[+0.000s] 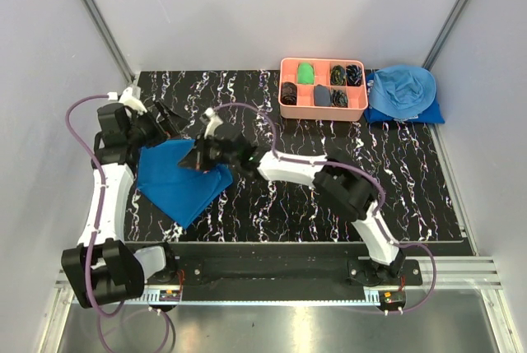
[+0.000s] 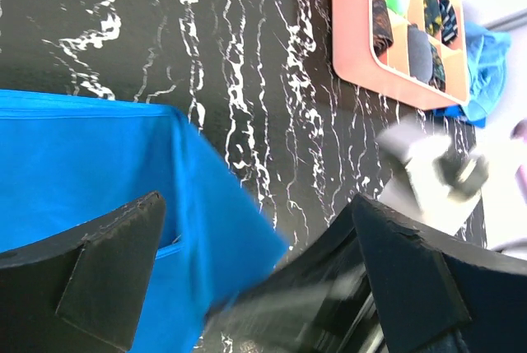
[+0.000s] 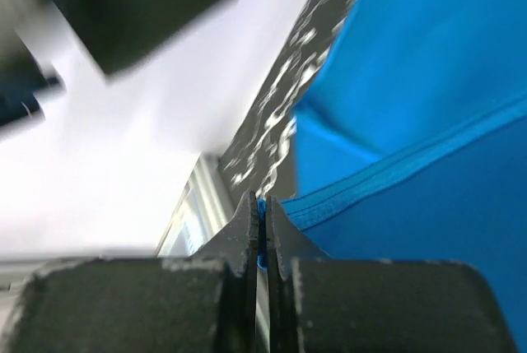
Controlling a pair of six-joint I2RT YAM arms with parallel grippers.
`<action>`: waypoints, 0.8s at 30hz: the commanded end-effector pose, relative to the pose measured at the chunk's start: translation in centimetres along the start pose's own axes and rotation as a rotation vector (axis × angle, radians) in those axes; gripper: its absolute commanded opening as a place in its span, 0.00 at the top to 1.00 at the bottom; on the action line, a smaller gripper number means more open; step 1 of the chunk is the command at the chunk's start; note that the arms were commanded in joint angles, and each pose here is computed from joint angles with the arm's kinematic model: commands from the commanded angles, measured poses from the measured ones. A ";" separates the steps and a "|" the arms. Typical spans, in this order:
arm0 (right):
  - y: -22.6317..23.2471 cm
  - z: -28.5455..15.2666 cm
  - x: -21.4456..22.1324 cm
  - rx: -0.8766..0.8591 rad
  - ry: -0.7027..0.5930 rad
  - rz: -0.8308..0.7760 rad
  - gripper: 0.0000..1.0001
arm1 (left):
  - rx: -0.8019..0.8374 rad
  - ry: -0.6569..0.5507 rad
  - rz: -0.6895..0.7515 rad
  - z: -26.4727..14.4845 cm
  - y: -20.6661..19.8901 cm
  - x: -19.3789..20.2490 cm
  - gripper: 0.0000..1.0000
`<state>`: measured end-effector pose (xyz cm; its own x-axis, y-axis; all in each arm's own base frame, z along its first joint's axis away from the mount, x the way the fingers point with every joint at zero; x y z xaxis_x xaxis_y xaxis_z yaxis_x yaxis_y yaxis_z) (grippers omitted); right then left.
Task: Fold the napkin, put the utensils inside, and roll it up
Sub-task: Fold the napkin
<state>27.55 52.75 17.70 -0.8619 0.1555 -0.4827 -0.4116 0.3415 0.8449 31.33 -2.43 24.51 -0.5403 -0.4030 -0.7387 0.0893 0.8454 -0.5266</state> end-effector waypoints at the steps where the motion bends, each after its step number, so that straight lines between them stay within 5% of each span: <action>1: 2.0 1.6 3.5 -0.076 0.087 -0.005 1.00 | -0.031 -0.084 0.069 -1.3 0.1 -1.7 0.01; 24: 2.2 2.6 12.2 -0.141 0.300 -0.063 1.00 | -0.040 -0.147 0.057 -2.8 0.5 -2.7 0.01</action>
<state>17.50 57.15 12.07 -0.8942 -0.1241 -0.4302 -0.4477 0.2621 0.8549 30.52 -0.03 26.20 -0.4552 -0.4154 -0.7875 0.0456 0.8725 -0.4866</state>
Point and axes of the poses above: each gripper's point midway between its finger pads, its own z axis out along the fingers, its own y axis along the line the jaws close on, x = y × z, the point moved 4 cm from there along -z, back along the fingers, and after that the axes turned 5 degrees about z, right-handed, at the moved point
